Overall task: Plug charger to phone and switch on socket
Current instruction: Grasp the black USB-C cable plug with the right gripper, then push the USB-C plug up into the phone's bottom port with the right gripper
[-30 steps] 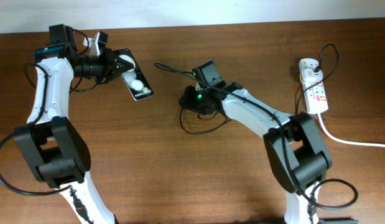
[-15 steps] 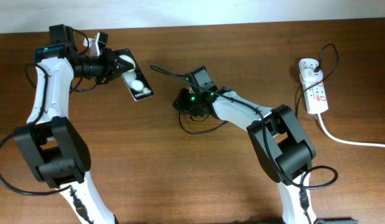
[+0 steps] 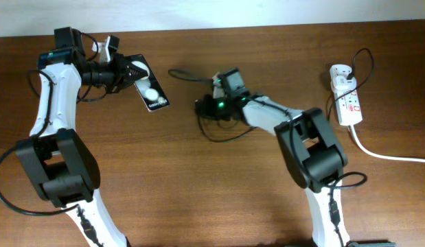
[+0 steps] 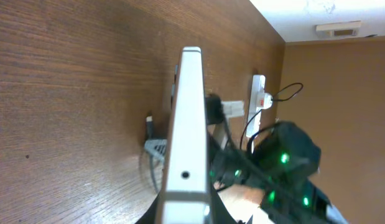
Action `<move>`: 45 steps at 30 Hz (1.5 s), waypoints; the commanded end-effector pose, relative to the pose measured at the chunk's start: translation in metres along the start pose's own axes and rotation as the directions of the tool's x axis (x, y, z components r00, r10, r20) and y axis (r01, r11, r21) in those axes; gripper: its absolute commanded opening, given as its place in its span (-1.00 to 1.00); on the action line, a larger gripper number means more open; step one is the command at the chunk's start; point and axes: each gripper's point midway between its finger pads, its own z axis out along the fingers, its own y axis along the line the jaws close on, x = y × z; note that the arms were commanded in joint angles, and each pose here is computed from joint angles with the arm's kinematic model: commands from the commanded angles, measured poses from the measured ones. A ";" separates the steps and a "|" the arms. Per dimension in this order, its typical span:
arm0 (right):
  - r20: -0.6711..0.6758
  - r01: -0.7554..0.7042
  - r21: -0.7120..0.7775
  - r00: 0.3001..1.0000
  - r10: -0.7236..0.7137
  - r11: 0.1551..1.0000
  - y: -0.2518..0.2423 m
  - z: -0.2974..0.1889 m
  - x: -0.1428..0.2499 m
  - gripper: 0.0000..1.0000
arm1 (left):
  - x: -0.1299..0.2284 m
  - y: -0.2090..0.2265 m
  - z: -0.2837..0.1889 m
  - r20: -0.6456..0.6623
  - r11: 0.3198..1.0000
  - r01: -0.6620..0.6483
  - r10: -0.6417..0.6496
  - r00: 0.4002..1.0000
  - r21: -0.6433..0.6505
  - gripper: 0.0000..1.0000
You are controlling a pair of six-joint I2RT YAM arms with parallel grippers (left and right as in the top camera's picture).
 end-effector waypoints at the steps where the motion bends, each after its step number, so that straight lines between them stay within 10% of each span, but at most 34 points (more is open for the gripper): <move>1: -0.028 0.164 -0.210 0.984 -0.174 0.964 0.015 -0.035 -0.007 -0.92 | 0.000 -0.009 -0.003 0.001 0.999 -0.020 0.020 1.000 0.037 -1.00; 11: 0.037 0.355 -0.234 0.933 -0.357 0.905 0.081 -0.195 0.001 -0.92 | 0.025 -0.050 0.031 -0.084 0.979 -0.150 0.163 0.983 0.140 -1.00; 26: 0.177 0.400 -0.159 0.911 -0.372 0.903 0.090 -0.306 0.074 -0.91 | 0.054 -0.120 0.038 -0.117 0.860 -0.210 0.295 0.948 0.465 -1.00; 35: 0.218 0.199 -0.310 0.967 -0.134 0.930 0.053 -0.266 0.101 -0.91 | 0.075 -0.168 0.049 -0.072 0.704 -0.313 0.459 0.885 0.638 -1.00; 45: 0.314 0.281 -0.280 0.931 -0.189 0.918 0.100 -0.224 0.102 -0.92 | 0.076 -0.176 0.044 -0.136 0.714 -0.211 0.395 0.908 0.668 -1.00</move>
